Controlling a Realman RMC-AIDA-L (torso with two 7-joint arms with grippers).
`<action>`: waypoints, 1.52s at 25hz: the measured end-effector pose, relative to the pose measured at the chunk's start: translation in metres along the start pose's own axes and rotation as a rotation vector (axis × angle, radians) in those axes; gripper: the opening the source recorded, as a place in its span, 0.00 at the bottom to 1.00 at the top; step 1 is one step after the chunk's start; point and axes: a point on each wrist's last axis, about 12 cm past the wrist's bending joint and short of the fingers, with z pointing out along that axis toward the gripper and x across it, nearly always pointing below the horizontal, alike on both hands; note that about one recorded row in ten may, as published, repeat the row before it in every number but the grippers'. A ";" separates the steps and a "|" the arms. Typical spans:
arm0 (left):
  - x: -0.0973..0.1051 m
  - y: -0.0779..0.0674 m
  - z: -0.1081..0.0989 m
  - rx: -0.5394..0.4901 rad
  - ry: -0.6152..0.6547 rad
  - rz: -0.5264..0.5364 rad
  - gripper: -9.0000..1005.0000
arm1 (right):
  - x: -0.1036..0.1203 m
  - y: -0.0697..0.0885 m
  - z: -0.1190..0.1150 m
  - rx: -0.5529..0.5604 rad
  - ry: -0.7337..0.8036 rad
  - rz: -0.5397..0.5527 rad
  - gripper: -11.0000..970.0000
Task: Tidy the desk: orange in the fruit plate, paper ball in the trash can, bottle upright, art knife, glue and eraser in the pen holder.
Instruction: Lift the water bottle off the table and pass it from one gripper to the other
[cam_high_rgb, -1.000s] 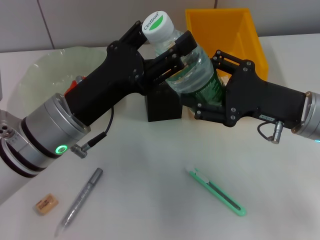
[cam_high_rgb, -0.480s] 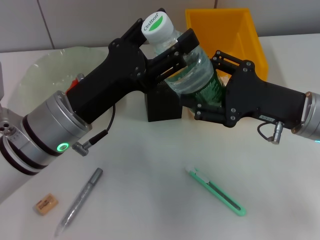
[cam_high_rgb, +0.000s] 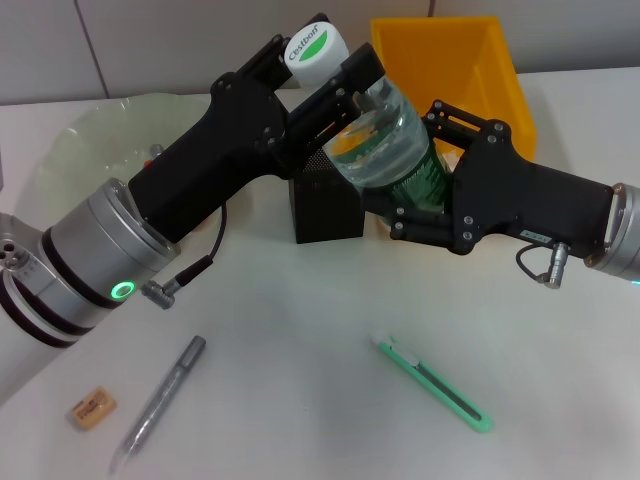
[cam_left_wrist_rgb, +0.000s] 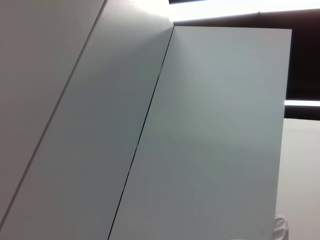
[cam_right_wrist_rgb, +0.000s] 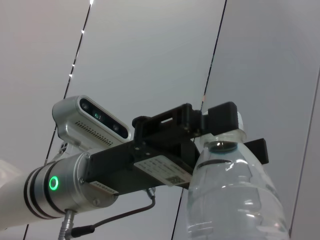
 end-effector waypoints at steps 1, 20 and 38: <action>0.000 0.000 0.000 0.000 0.000 0.000 0.74 | 0.000 0.000 0.000 0.000 0.000 0.000 0.79; 0.001 -0.001 0.000 0.006 0.001 0.029 0.44 | 0.000 0.000 0.000 -0.001 -0.004 0.000 0.79; 0.001 -0.003 0.002 0.022 0.001 0.032 0.44 | 0.001 0.002 -0.003 0.011 -0.004 0.020 0.79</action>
